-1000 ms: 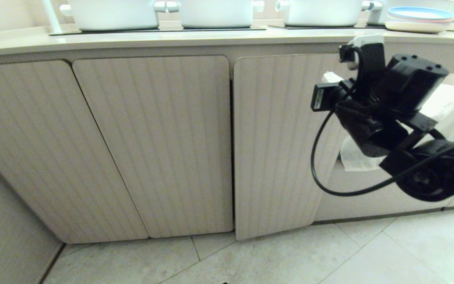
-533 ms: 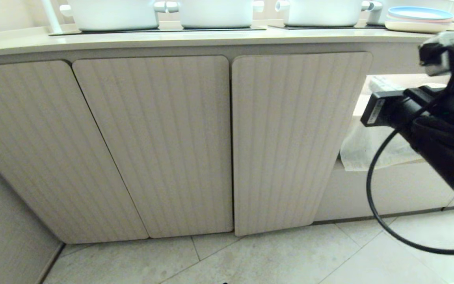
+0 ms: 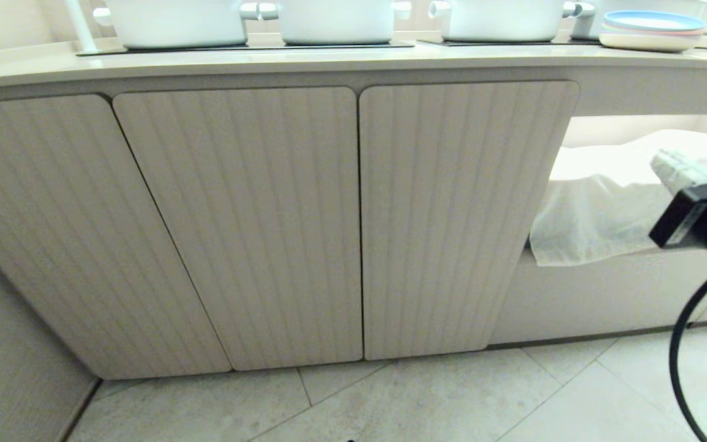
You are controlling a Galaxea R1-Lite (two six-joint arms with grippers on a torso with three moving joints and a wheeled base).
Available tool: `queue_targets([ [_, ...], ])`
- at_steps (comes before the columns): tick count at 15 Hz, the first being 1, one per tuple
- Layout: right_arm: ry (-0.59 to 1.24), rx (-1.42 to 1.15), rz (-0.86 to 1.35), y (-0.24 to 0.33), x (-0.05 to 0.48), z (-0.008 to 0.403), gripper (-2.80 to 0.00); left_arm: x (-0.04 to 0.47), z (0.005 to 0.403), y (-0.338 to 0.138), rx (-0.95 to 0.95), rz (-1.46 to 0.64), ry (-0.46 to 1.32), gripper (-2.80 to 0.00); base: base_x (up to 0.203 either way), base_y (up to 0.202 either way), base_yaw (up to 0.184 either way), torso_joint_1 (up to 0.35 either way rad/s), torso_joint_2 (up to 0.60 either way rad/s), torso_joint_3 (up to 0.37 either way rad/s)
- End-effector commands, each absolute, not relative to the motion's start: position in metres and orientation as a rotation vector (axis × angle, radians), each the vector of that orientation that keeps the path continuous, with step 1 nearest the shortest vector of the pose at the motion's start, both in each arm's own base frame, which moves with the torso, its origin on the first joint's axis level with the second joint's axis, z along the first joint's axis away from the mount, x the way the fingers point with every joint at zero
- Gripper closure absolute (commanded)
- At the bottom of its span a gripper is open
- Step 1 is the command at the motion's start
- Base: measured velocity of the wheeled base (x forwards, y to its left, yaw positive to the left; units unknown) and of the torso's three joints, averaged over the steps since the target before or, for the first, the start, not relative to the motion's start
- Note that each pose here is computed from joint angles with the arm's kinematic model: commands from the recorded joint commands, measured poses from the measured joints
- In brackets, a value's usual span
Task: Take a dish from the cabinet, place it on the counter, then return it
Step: Close the cabinet door
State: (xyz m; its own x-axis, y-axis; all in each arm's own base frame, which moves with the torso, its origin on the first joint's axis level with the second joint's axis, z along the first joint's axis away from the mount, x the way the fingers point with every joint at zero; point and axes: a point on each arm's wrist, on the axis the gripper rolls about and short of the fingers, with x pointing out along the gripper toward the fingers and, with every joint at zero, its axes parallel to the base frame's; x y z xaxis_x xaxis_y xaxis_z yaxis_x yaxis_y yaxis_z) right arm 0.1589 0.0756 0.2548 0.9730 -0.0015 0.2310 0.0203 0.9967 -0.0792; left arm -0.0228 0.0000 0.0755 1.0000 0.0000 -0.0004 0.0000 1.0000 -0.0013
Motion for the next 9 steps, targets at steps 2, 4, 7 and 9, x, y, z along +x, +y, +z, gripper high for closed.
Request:
queue_targets([
  [2, -0.205, -0.096, -0.011, 0.063, 0.135, 0.234, 0.0, -0.023, 0.075, 0.0, -0.002, 0.0, 0.0, 0.0, 0.0, 0.0, 0.0, 0.0, 0.0, 0.0],
  [4, -0.162, -0.12, -0.002, 0.053, 0.119, 0.212, 0.0, -0.023, 0.075, 0.0, -0.002, 0.001, 0.0, 0.0, 0.0, 0.0, 0.0, 0.0, 0.0, 0.0],
  [7, -0.104, -0.15, -0.001, 0.043, 0.102, 0.183, 0.0, -0.023, 0.075, 0.0, -0.002, 0.0, 0.0, 0.0, 0.0, 0.0, 0.0, 0.0, 0.0, 0.0],
  [9, -0.085, -0.163, -0.023, 0.033, 0.094, 0.171, 0.0, -0.023, 0.075, 0.0, -0.002, 0.0, 0.0, 0.0, 0.0, 0.0, 0.0, 0.0, 0.0, 0.0],
])
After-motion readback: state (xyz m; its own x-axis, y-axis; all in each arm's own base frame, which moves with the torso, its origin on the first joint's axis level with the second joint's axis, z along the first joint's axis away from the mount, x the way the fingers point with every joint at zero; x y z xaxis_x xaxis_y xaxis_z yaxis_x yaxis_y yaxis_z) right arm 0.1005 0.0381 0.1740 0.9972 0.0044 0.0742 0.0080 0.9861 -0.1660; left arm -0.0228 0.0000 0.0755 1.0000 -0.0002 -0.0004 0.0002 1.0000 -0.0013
